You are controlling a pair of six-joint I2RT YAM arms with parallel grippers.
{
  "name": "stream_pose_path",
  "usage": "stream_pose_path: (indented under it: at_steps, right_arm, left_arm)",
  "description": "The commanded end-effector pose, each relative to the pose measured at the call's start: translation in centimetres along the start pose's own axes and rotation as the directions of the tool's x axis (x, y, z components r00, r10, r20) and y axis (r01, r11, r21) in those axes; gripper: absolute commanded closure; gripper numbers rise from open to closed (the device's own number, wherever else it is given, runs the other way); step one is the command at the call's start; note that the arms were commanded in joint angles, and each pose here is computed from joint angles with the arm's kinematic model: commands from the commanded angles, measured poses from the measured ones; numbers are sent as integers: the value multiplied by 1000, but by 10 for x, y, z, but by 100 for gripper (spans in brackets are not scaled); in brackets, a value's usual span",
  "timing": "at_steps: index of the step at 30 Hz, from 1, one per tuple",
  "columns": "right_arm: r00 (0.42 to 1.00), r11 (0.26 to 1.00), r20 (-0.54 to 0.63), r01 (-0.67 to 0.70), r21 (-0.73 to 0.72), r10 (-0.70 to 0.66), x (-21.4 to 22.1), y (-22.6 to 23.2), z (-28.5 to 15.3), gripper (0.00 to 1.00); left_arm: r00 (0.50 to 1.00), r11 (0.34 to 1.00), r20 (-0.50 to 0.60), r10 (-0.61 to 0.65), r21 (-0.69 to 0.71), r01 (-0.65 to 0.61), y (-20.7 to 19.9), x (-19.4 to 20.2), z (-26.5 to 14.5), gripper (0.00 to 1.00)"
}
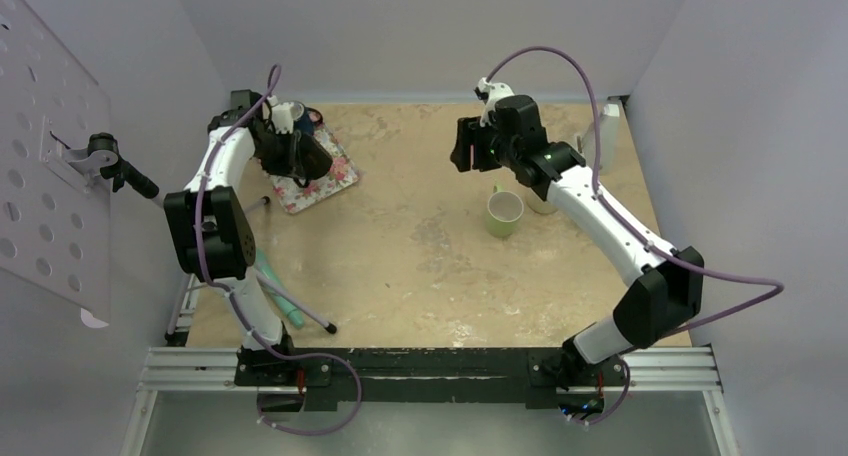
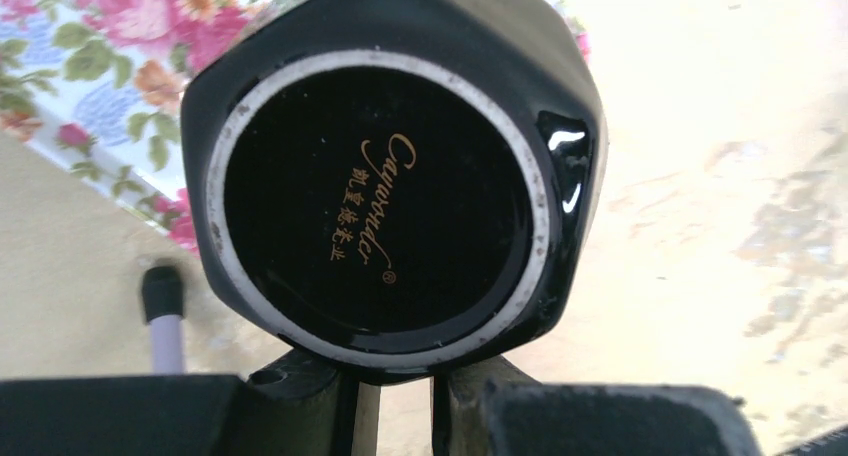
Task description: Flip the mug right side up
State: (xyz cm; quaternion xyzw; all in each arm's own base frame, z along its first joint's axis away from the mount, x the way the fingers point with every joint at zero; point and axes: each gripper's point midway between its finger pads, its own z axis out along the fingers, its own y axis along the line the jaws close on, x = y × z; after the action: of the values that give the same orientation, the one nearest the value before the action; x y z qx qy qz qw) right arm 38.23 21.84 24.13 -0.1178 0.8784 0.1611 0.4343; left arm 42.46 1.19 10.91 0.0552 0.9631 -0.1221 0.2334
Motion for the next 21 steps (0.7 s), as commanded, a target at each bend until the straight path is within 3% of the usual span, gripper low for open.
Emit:
stream_pose_path:
  at_steps: [1,6,13,21]
  right_arm:
    - [955,941,250,-73,-331,162,-60,63,-15,29]
    - [904,805,295,-84,-587,310,-78,105,-24,5]
    - [890,670,230,-105,-735,393,-84,136,-13,2]
    - [872,510,73,-212,-834,483,-74,158,17,4]
  left_arm:
    - [986,983,153,-70,181,42,-49,-38,-33,100]
    - [974,967,207,-88,252,34,-82,-53,-60,100]
    - [956,933,280,-83,359,-24,-132,-72,-104,100]
    - [949,858,297,-107,509,-63,-189,-74,-137,100]
